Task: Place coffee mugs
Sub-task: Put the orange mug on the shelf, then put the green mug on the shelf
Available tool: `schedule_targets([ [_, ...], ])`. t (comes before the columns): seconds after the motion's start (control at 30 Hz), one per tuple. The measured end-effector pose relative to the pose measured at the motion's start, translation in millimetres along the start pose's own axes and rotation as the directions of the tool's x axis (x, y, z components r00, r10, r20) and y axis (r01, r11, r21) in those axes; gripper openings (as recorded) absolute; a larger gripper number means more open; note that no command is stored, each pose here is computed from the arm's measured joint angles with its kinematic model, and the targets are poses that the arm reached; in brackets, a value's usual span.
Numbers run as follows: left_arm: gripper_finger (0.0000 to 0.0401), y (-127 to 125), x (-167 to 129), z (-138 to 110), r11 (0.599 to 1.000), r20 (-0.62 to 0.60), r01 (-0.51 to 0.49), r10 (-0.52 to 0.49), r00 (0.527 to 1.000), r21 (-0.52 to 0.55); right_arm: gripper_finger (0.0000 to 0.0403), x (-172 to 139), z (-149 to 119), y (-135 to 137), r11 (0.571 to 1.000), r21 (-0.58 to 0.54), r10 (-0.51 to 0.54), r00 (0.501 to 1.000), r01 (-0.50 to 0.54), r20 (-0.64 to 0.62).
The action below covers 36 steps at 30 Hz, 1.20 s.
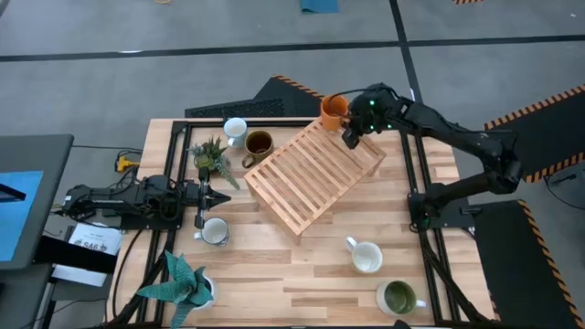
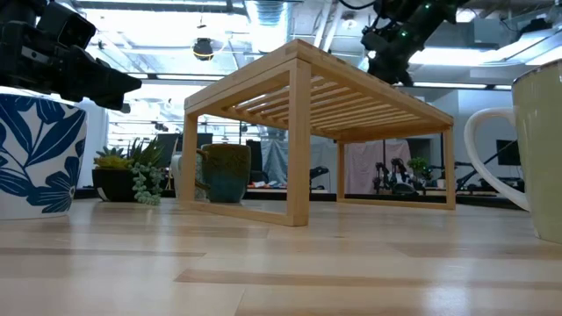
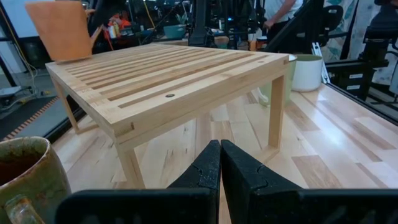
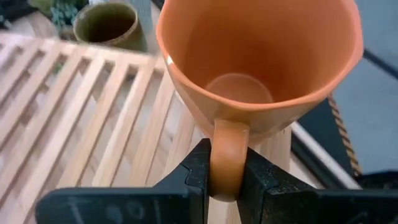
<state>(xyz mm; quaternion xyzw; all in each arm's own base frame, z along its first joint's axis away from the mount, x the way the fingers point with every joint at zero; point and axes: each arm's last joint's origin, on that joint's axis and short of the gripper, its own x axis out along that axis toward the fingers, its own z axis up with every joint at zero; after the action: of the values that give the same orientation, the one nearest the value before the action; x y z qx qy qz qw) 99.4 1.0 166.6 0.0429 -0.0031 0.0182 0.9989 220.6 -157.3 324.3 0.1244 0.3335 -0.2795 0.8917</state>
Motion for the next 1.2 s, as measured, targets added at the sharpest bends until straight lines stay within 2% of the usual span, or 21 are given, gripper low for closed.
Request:
schedule_targets([
  [0.2, 0.0, 0.0, 0.0, 0.0, 1.0, 0.0, 0.0, 0.0, 1.0, 0.0, 0.0074, 0.0, -1.4, 0.5, 1.0, 0.018, 0.002, 1.0, -0.002, -0.015],
  [0.43, 0.0, 0.0, 0.0, -0.2, 1.0, -0.001, 0.0, 0.0, 1.0, 0.0, 0.0139, -0.3, -0.9, 3.7, 1.0, 0.011, 0.011, 1.0, -0.011, -0.008],
  [0.63, 0.0, 0.0, 0.0, -0.1, 1.0, 0.0, 0.0, 0.0, 1.0, 0.0, 0.0167, -2.9, -2.1, 3.5, 1.0, 0.007, 0.01, 1.0, -0.01, -0.026],
  [0.9, 0.0, 0.0, 0.0, -0.2, 1.0, -0.001, 0.0, 0.0, 1.0, 0.0, 0.0171, -22.8, 9.0, 1.8, 1.0, -0.009, 0.001, 0.999, -0.002, -0.053],
  [1.2, 0.0, 0.0, 0.0, -0.1, 1.0, 0.0, 0.0, 0.0, 1.0, 0.0, 0.0171, -33.3, 2.5, 6.0, 1.0, 0.002, 0.008, 0.983, -0.008, -0.183],
])
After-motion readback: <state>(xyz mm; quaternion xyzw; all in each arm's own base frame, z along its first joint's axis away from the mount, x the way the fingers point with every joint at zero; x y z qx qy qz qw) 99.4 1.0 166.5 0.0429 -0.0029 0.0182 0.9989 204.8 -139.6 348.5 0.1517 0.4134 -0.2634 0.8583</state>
